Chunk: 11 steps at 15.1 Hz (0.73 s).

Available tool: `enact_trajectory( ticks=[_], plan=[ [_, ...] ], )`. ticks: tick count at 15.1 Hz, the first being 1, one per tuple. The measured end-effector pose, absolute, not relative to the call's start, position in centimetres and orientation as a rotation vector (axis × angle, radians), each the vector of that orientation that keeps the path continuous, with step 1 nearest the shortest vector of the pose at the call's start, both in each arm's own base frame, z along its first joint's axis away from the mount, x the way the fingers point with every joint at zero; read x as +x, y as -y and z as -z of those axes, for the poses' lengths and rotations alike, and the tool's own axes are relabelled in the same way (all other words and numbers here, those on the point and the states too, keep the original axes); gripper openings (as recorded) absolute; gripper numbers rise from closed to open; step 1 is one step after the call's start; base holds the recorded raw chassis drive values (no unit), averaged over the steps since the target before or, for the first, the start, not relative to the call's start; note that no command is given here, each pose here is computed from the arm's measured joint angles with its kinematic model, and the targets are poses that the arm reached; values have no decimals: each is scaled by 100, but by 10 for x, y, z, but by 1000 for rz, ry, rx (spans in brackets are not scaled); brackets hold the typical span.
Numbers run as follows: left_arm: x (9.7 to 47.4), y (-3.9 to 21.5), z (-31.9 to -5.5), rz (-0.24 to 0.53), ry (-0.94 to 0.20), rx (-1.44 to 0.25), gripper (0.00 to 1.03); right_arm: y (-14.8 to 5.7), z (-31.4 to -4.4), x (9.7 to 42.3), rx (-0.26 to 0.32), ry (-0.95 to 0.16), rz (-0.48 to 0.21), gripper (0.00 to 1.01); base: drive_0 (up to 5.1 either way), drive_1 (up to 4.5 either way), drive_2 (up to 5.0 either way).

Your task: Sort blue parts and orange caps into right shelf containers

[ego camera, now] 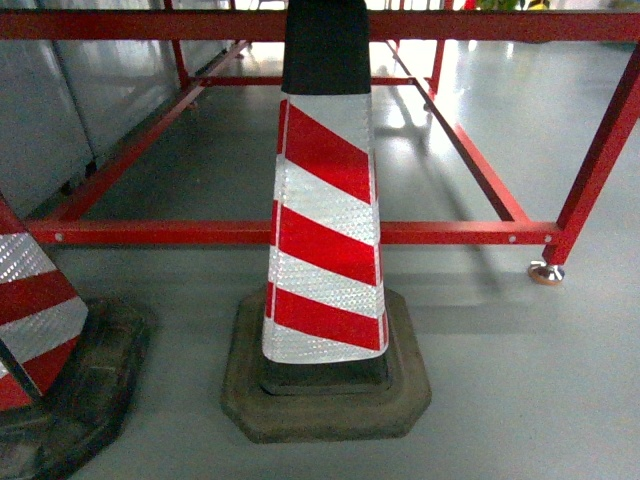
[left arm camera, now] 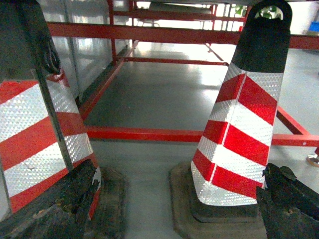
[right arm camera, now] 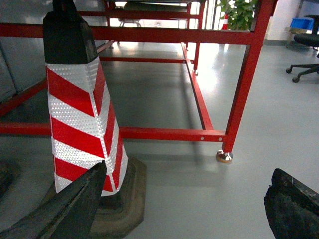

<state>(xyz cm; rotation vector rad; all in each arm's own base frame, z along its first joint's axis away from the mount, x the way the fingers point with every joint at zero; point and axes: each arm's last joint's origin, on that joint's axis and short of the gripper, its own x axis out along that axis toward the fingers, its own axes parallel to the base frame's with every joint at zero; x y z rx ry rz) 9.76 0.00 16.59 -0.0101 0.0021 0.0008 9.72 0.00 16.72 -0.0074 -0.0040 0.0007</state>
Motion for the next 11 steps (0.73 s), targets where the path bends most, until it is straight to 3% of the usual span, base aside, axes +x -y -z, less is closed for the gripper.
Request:
enact_trajectory(
  ticks=[11],
  plan=[
    [98,0,-166,-1,-2,-10,98,0,-167,97,-8,4,-1,98,0,0,0]
  ],
)
